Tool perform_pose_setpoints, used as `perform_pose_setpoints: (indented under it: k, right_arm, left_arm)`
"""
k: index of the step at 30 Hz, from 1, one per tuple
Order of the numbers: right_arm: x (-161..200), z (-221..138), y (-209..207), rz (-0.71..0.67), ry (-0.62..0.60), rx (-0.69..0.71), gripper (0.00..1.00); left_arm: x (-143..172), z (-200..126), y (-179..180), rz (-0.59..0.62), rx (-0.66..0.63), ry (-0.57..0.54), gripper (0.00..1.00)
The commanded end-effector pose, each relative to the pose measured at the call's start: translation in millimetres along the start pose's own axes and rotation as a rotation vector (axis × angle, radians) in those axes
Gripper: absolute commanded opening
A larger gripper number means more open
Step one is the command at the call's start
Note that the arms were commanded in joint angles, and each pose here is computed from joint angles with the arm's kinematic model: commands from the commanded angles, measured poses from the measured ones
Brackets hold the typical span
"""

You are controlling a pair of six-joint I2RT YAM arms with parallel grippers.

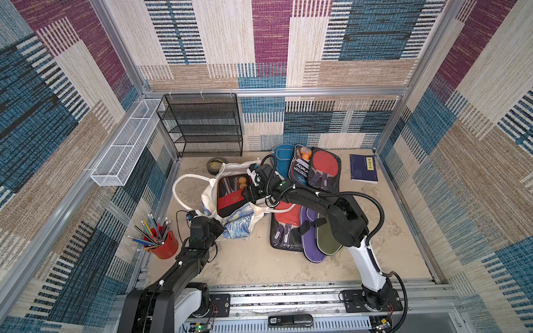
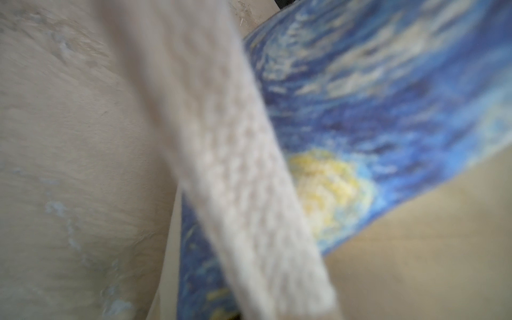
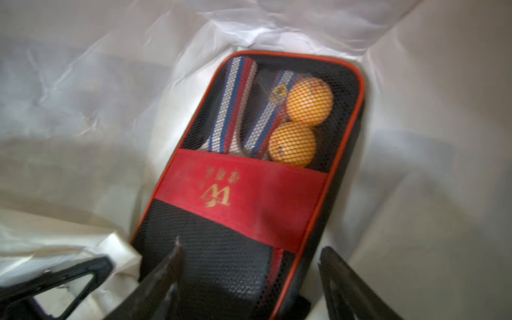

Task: Remove the ping pong set from the canvas bag
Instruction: Adjust the canvas bag at the center of the board, then pick up the ping pong set from the canvas bag.

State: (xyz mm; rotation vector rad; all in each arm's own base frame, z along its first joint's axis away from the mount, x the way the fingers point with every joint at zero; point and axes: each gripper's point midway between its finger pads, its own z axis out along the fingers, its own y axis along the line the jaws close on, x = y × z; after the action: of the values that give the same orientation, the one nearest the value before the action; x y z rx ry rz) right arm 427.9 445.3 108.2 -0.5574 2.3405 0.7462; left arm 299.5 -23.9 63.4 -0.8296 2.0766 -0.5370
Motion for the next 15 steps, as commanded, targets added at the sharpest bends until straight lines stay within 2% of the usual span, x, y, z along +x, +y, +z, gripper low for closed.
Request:
perform_pose_setpoints:
  k: [1, 15]
  right_arm:
    - [-10.3, 7.1, -9.5, 0.029, -0.042, 0.002, 0.84]
    - [-0.4, 46.3, -20.4, 0.1, -0.008, -0.035, 0.85]
  left_arm:
    - [14.0, -1.7, 17.2, -0.008, -0.067, 0.052, 0.0]
    - [16.2, -0.9, 16.4, -0.003, -0.06, 0.06, 0.0]
